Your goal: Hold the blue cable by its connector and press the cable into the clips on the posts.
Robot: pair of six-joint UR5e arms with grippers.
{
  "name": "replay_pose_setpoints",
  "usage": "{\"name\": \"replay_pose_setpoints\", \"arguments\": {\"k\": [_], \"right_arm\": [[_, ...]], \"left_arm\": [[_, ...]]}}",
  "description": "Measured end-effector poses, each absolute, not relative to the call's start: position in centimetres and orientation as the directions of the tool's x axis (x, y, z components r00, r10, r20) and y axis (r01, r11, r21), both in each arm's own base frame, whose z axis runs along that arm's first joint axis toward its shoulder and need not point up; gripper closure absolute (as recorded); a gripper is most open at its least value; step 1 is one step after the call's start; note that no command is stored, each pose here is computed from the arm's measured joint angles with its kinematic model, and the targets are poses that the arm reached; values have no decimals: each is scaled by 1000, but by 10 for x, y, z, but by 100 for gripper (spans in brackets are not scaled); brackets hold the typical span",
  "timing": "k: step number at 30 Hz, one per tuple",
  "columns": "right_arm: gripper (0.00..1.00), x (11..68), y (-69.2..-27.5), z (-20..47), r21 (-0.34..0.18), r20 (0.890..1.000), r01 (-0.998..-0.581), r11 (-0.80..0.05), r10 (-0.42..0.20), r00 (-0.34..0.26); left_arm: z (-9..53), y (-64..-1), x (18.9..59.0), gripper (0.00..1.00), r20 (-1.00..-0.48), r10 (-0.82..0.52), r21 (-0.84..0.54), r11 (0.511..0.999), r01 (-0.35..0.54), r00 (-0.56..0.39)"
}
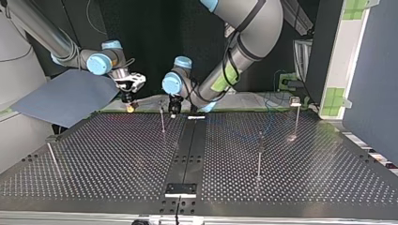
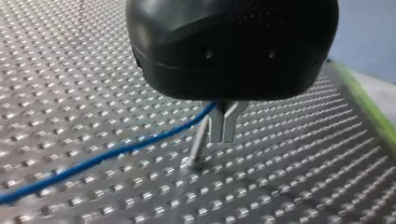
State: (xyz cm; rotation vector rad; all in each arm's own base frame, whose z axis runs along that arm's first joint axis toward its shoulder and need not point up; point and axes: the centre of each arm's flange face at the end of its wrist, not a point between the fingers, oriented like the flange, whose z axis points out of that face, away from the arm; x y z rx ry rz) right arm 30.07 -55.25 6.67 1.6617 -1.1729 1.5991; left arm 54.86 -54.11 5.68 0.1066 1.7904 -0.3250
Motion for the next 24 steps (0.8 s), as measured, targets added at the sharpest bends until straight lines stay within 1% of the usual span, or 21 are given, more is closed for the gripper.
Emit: {"name": "replay_pose_setpoints", "arguments": {"k": [6,11,24], "right_arm": [[100,300,-558,69,-179,974,-865,-470,-205,-90],[100,299,-562,71,-178,976,-865,-469,-198,-93],[100,298,-572,76,-180,977,-866,-466,-187,-102]], "left_arm": [[78,-540,570,100,-971,-111,-161,958,237,-212],[83,-534,580,100,-972,-109,-155,962,227,-207],[82,-529,580,100,-972,-69,-120,968,222,-224]]}}
